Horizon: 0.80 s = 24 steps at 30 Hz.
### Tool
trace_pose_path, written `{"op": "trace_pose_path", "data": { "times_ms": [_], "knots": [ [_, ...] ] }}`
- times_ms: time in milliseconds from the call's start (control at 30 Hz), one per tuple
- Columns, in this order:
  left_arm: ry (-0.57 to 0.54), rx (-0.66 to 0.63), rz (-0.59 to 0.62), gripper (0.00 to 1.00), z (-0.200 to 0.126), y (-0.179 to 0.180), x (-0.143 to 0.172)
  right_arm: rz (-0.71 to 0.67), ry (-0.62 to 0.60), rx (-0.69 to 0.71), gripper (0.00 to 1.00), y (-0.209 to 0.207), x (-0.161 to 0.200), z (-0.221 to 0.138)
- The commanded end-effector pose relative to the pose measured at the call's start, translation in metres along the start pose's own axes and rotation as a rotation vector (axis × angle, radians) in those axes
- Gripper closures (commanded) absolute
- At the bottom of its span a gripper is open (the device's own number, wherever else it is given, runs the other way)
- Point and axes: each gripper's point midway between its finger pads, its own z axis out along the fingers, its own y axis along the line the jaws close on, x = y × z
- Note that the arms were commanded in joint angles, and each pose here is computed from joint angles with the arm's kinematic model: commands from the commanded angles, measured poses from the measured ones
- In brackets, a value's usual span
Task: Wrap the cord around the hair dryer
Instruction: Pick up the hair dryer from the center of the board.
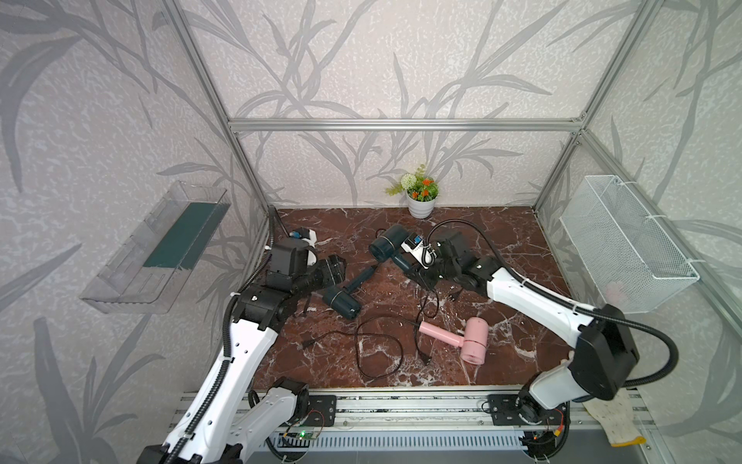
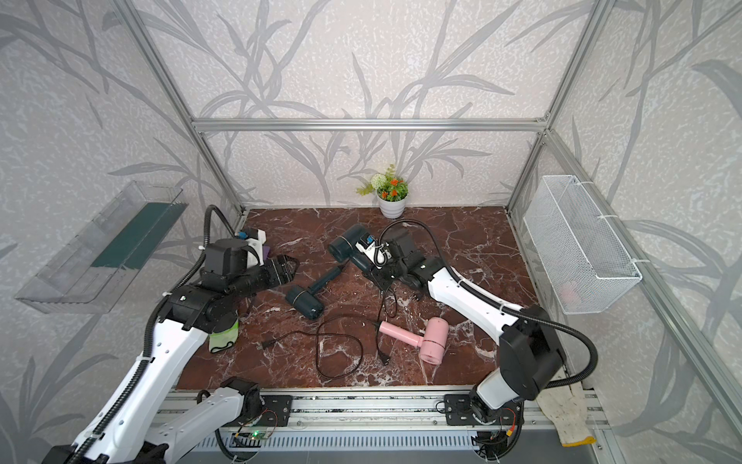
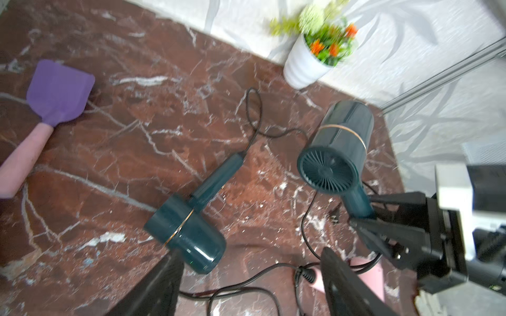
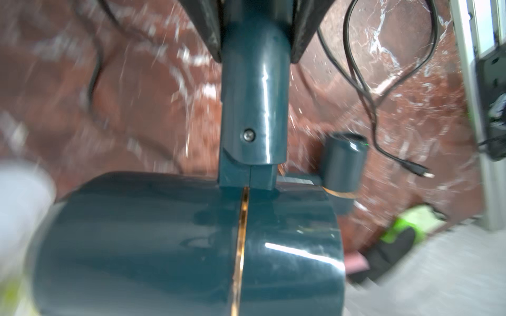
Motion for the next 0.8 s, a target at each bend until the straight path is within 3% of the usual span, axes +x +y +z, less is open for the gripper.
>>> {"op": "trace_pose_path", "data": {
  "times_ms": [0,233,467,767],
  "knots": [
    [-0.070,0.055,0.054,0.17,-0.022,-0.020,-0.028,-0.313,-0.201,-0.050,0.99,0.011,-0.057,-0.015],
    [-0.083,0.210,0.081,0.08,-0.046,-0.061,-0.052,-0.544,-0.260,-0.089,1.00,0.026,-0.071,-0.033],
    [0.134,0.342,0.024,0.01,-0.013,-0.076,-0.014,-0.693,-0.330,-0.088,1.00,0.040,-0.055,-0.044],
    [0.309,0.491,-0.021,0.01,0.003,-0.087,0.030,-0.713,-0.324,-0.109,1.00,0.051,-0.032,-0.052]
  ]
}}
